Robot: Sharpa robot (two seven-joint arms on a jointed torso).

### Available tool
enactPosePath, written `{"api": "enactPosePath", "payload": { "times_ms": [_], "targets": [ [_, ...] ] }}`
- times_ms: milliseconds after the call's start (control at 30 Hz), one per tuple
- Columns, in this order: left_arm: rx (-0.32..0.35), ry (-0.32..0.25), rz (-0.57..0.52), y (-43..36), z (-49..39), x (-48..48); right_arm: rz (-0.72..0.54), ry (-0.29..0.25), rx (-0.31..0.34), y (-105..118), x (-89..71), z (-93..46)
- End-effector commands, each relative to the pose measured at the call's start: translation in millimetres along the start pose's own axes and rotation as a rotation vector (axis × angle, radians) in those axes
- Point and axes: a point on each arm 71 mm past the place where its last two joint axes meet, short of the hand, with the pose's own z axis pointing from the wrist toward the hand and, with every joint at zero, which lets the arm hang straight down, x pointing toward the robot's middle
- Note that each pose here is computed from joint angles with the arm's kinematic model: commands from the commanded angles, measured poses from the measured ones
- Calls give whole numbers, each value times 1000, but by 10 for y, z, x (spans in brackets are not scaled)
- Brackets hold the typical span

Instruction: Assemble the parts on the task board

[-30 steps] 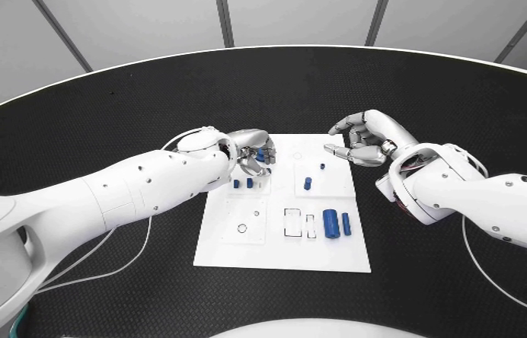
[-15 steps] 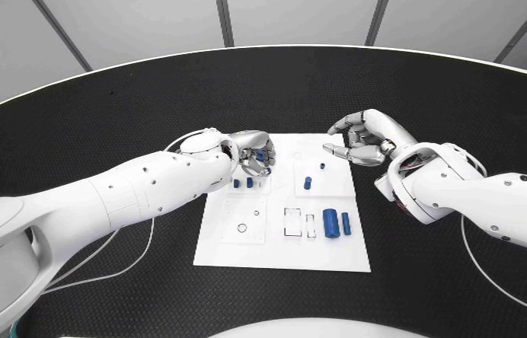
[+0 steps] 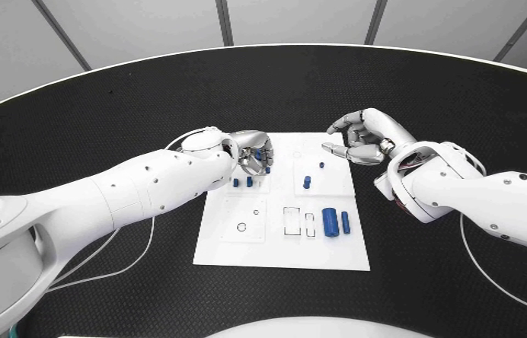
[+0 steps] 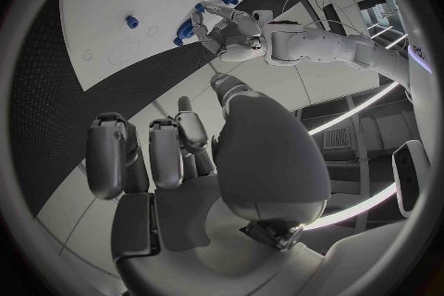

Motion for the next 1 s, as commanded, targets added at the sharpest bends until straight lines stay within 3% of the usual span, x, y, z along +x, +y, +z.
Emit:
{"api": "enactPosePath", "payload": {
  "times_ms": [33,533,1000],
  "targets": [
    [-1,4,0,-4,4,6,0,0,0,1,0,-1],
    [-1,17,1,-55,16,24,1,1,-1,6,0,-6],
    [-18,32,4,-46,22,34,1,2,-2,9,2,-6]
  ]
}}
